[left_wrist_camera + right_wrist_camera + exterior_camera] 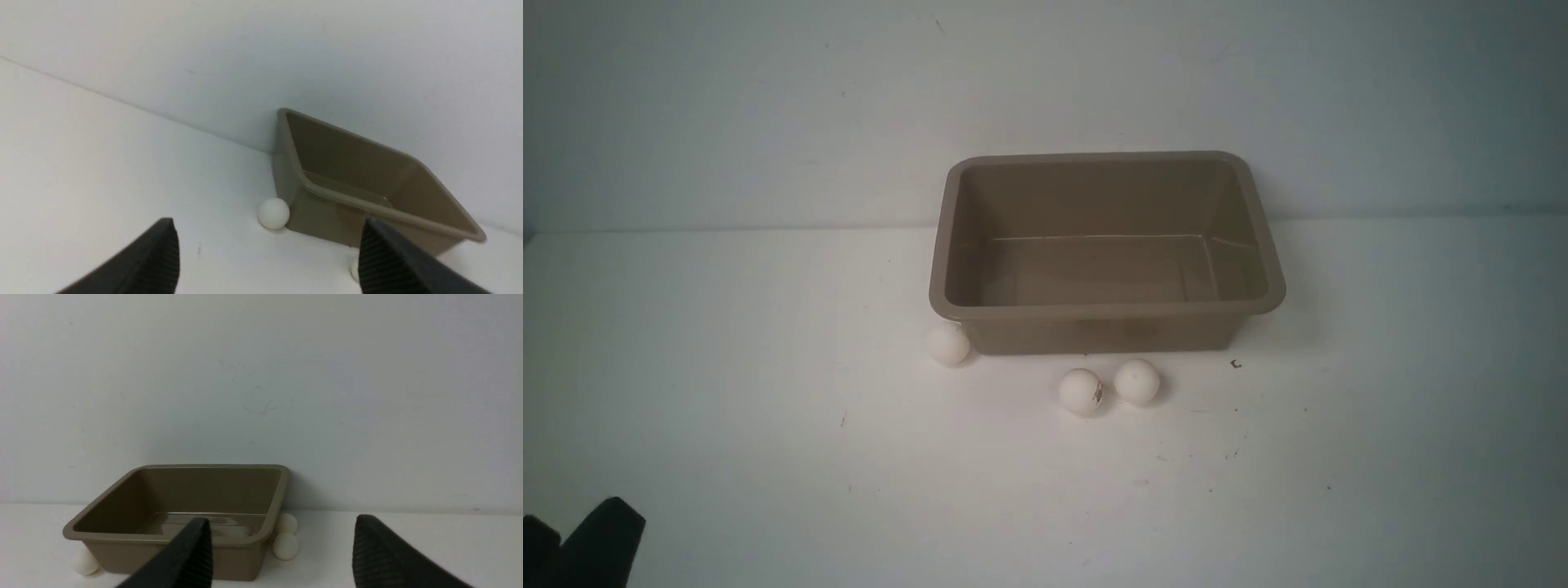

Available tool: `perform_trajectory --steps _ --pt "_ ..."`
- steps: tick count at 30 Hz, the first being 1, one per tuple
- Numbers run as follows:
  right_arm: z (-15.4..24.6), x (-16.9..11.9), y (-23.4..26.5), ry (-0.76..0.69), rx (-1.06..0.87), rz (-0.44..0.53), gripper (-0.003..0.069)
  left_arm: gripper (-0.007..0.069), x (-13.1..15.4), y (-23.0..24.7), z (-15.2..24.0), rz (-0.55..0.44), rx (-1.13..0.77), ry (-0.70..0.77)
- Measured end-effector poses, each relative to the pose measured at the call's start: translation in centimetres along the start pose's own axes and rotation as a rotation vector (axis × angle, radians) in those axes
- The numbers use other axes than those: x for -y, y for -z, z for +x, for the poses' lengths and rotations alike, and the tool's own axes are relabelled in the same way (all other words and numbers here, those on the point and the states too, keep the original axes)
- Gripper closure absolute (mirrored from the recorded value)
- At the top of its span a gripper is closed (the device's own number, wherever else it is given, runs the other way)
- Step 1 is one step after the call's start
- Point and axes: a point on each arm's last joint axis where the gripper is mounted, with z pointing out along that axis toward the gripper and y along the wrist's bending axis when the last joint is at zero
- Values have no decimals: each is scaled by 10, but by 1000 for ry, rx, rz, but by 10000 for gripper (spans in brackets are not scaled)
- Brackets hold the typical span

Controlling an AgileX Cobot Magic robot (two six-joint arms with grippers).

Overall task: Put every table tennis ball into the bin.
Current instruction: Use the left arm to clamp the table tennis ball closest to it

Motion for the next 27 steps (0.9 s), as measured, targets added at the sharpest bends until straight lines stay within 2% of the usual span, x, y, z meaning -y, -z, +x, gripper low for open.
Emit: perform_trajectory --steps 4,13,19,27 --pt "0 -1 0 -11 -4 -14 236 95 15 1 -14 59 -53 -89" --pt "8 -5 1 -6 -89 -56 236 95 43 -15 -58 148 -183 -433" --pt "12 -7 1 34 -131 -74 236 95 49 -49 -82 159 -306 -476" --pt "11 -8 1 12 -123 -92 236 95 38 -118 -78 214 -585 -490"
